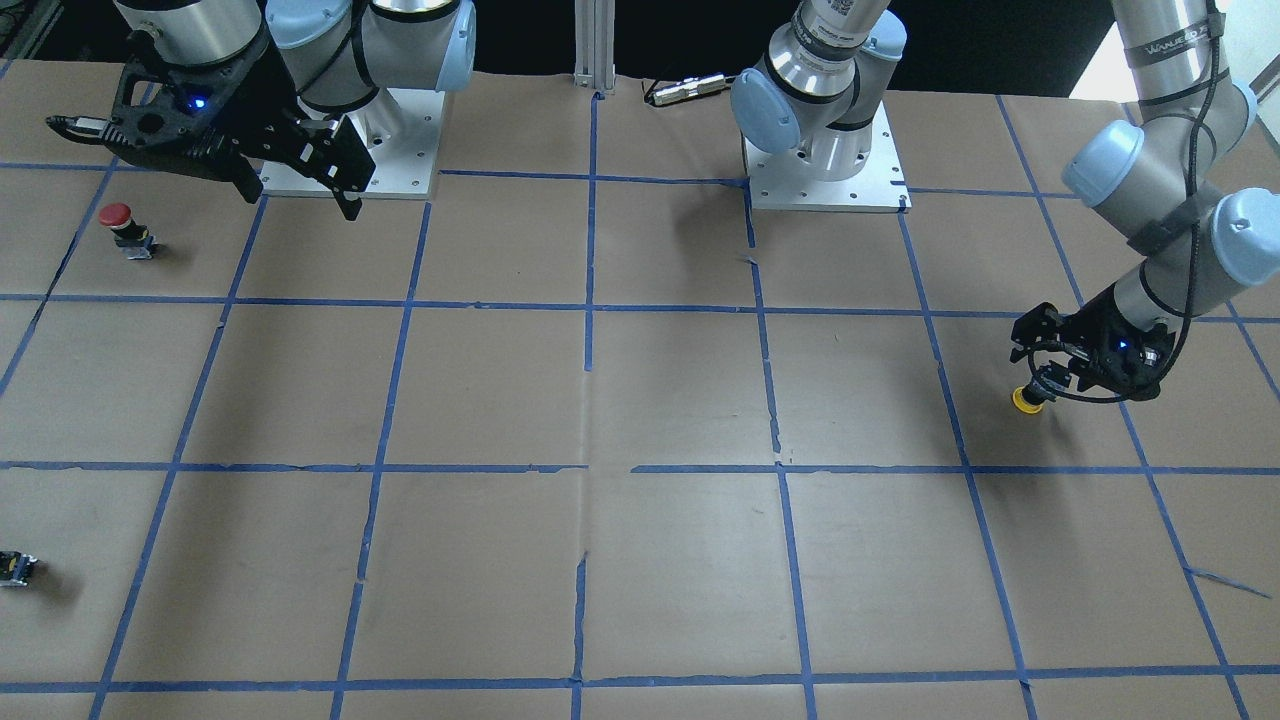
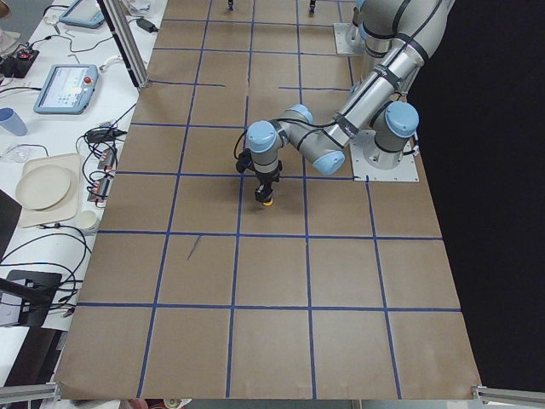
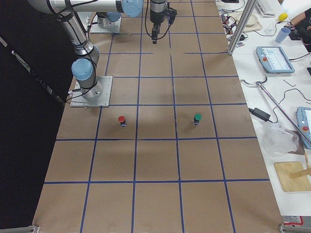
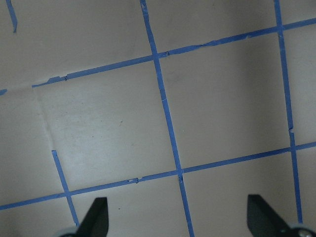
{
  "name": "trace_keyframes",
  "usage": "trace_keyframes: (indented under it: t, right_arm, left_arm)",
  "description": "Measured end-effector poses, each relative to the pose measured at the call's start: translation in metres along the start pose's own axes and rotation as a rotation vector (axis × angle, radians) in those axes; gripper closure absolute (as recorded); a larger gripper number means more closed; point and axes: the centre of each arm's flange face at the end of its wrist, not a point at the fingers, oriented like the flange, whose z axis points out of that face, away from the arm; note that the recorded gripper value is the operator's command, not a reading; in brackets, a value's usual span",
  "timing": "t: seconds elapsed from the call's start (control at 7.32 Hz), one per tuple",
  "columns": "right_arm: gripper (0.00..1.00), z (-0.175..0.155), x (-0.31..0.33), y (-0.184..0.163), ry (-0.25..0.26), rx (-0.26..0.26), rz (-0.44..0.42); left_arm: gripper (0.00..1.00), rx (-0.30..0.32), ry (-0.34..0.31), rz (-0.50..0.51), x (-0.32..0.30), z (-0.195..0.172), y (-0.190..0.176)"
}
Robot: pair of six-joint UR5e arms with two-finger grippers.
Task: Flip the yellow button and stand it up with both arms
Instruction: 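Close the left gripper on the black base of the yellow button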
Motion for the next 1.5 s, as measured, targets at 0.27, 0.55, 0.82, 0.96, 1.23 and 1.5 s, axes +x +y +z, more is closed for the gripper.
trace_keyframes:
  t: [0.27,0.55,0.82,0.96,1.23,1.5]
  right_arm:
    - [0.0,0.001,0.0,0.001,0.003,-0.007,-0.004]
    - [0.0,0.001,0.0,0.002,-0.002,-0.015,-0.011]
    - [0.0,0.001,0.002,0.0,0.002,-0.013,-0.01]
    - [0.0,-0.001,0.003,-0.001,0.003,-0.006,-0.004]
    - [0.0,-0.003,0.007,-0.005,-0.004,0.008,0.032]
    - [0.0,0.0,0.016,-0.01,-0.004,0.008,0.067]
  left_arm:
    - [0.09,0.014,-0.031,0.002,0.0,0.005,0.0]
    - [0.21,0.024,-0.052,-0.002,0.003,0.009,0.001]
    - [0.32,0.028,-0.062,-0.003,0.004,0.007,0.001]
    - [0.51,0.029,-0.063,-0.003,0.004,0.006,0.001]
    - [0.79,0.03,-0.067,-0.004,0.003,0.005,0.001]
    - [0.89,0.033,-0.07,-0.007,0.002,0.003,0.0]
